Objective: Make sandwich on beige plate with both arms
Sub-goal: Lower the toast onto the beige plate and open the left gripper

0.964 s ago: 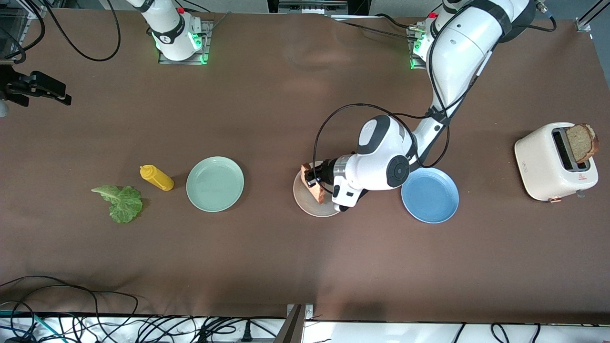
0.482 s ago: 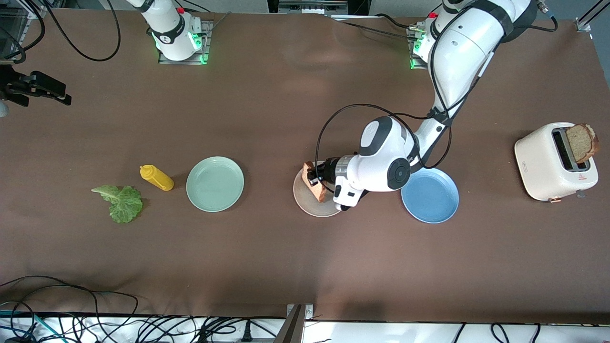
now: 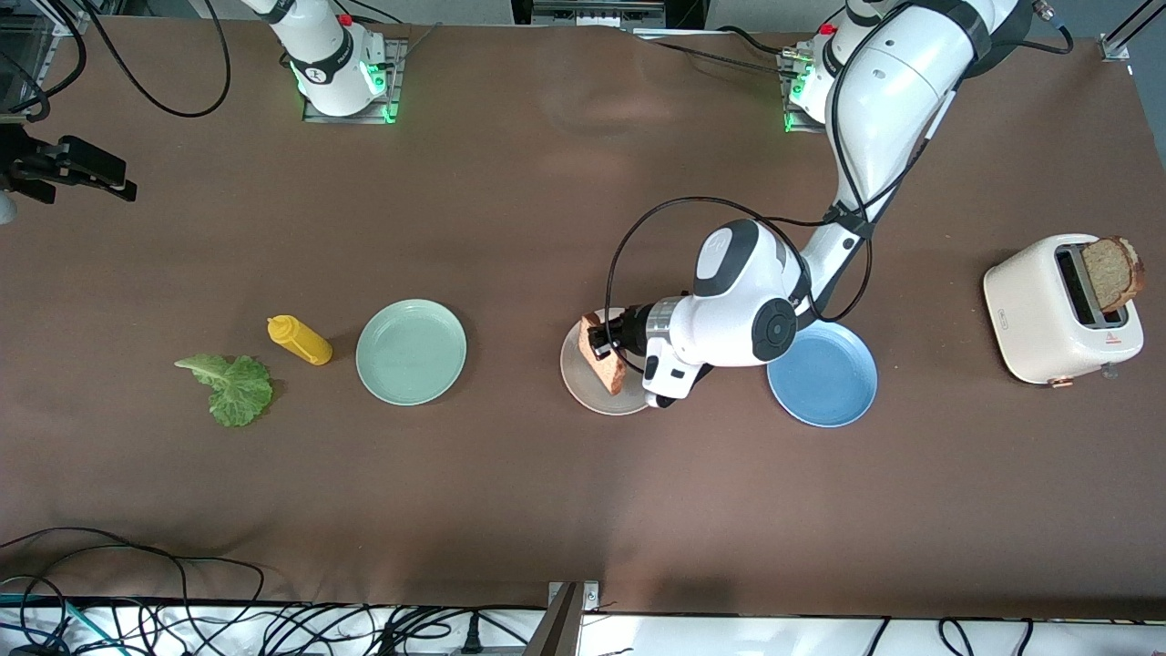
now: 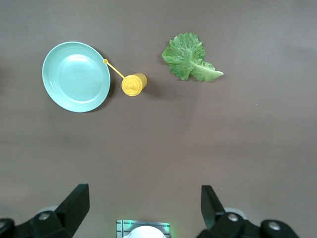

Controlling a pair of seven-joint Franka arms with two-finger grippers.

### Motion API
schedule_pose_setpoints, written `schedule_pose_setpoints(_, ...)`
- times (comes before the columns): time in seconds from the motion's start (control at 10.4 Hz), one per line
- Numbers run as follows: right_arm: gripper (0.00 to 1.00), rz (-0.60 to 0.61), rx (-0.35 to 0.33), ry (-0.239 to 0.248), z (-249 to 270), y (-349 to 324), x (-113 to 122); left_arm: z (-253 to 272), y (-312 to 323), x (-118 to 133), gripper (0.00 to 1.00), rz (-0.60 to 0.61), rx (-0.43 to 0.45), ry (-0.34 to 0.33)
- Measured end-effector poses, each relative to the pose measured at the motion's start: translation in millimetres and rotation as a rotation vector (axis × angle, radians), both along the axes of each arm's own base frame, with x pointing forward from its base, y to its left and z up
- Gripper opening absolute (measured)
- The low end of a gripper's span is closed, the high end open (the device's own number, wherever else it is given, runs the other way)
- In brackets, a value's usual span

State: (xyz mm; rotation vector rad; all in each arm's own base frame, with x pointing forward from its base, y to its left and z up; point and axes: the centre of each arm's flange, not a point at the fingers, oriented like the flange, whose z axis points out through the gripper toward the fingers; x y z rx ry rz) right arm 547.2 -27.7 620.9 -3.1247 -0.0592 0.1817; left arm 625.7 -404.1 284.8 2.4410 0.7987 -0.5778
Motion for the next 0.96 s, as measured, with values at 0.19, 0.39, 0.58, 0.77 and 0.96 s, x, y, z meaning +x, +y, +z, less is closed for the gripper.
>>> schedule_pose_setpoints(0.19,1.00,-0.002,-0.001,0.000,0,-1,0,2,-7,-1,0.08,0.011,-0.008,-0.028)
schedule_pose_setpoints(0.39,1.00,-0.003,-0.001,0.000,0,-2,0,-2,-7,2,0.08,0.029,-0.011,-0.044)
schedule_pose_setpoints(0.58,1.00,-0.003,-0.002,0.000,0,-2,0,-10,-6,3,0.08,0.035,-0.010,-0.043)
schedule_pose_setpoints(0.77,1.00,-0.003,-0.004,0.000,0,-2,0,-16,-6,3,0.08,0.039,-0.009,-0.040)
schedule_pose_setpoints(0.96,1.00,-0.004,-0.008,0.000,0,-3,0,-20,-4,4,0.08,0.043,-0.007,-0.038)
